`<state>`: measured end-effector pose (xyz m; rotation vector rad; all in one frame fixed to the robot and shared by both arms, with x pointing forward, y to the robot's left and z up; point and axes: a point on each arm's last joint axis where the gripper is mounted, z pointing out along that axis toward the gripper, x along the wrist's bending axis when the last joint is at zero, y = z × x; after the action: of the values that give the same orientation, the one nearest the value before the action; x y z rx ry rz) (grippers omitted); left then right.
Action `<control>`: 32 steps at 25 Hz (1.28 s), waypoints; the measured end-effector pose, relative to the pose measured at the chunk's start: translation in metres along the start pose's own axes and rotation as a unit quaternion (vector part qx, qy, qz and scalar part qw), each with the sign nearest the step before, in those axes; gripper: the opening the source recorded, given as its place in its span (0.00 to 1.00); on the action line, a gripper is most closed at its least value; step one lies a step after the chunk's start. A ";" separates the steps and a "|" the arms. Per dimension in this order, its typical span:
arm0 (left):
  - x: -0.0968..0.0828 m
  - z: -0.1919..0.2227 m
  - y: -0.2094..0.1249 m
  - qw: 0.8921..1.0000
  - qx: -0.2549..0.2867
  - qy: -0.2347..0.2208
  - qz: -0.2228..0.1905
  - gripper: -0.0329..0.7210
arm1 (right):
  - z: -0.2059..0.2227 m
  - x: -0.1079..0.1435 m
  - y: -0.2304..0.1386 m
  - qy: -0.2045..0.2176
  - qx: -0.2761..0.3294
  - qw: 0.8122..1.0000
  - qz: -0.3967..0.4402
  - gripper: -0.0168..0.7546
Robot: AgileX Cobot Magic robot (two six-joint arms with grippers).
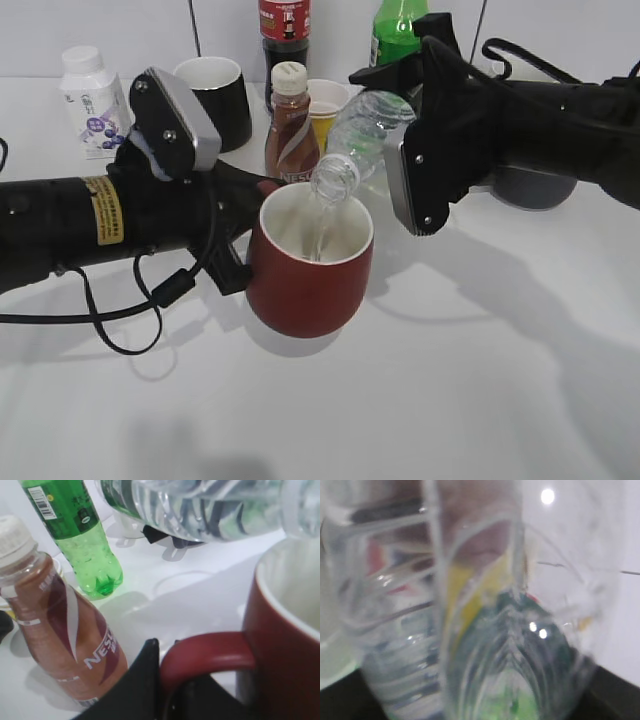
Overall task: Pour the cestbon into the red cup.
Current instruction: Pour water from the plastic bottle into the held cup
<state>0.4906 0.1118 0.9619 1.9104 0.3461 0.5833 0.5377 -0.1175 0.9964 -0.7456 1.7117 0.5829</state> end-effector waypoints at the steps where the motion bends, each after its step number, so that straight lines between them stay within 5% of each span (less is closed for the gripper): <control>1: 0.000 0.000 0.000 1.000 0.000 -0.001 0.002 0.10 | 0.000 0.000 0.000 -0.002 -0.001 1.000 -0.001 0.64; 32: -0.004 0.005 -0.008 1.000 0.014 -0.019 0.011 0.10 | 0.000 -0.008 0.001 -0.040 -0.003 0.997 -0.071 0.64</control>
<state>0.4903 0.1097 0.9518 1.9510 0.3110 0.5586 0.5385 -0.1153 1.0043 -0.8304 1.5695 0.5141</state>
